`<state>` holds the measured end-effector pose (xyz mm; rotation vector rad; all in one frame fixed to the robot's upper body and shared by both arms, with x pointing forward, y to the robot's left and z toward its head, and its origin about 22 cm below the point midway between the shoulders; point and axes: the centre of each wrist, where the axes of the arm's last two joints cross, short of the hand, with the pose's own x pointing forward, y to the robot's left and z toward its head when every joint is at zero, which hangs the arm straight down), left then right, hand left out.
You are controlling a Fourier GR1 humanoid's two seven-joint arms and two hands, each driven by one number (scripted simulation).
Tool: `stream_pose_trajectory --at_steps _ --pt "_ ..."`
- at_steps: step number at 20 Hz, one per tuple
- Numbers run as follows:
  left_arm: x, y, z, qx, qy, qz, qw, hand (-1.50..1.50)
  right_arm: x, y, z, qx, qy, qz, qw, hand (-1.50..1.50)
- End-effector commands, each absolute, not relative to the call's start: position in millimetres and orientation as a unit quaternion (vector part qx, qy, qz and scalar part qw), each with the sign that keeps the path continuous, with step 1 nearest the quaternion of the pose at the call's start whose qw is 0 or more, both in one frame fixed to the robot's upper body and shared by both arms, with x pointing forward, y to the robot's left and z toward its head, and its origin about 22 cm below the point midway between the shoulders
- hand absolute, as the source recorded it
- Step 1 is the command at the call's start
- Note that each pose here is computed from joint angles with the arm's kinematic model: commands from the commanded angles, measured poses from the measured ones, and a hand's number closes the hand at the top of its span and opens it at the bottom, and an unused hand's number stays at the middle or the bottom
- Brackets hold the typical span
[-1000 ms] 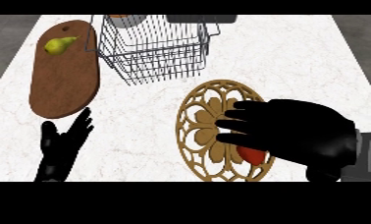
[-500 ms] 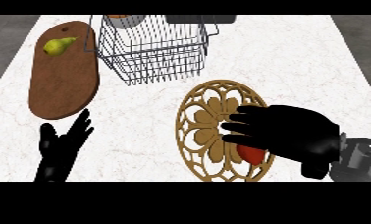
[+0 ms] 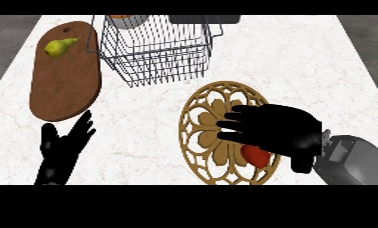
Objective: Pick the bell pepper from the placemat and place it in the basket
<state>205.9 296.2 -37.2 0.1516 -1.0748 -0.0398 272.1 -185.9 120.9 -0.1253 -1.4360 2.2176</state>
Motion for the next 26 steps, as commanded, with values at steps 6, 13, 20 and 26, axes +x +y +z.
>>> stream_pose_trajectory --at_steps 6,13,20,26 --pt "199.7 290.4 -56.8 0.069 -0.488 -0.015 0.87 0.0 260.2 -180.0 86.2 -0.045 -0.523 0.818 0.235 -1.5" --pt "192.4 297.9 -57.6 0.077 -0.482 -0.011 0.873 0.0 262.6 -174.0 68.7 -0.082 -0.478 0.843 0.234 -1.5" --pt "197.3 322.7 -51.6 0.075 -0.484 -0.014 0.872 0.0 263.5 -175.2 35.0 -0.07 -0.479 0.842 0.239 -1.5" --pt "181.5 296.9 -65.7 0.069 -0.486 -0.02 0.871 0.0 265.6 -175.0 33.8 -0.069 -0.483 0.838 0.244 -1.5"
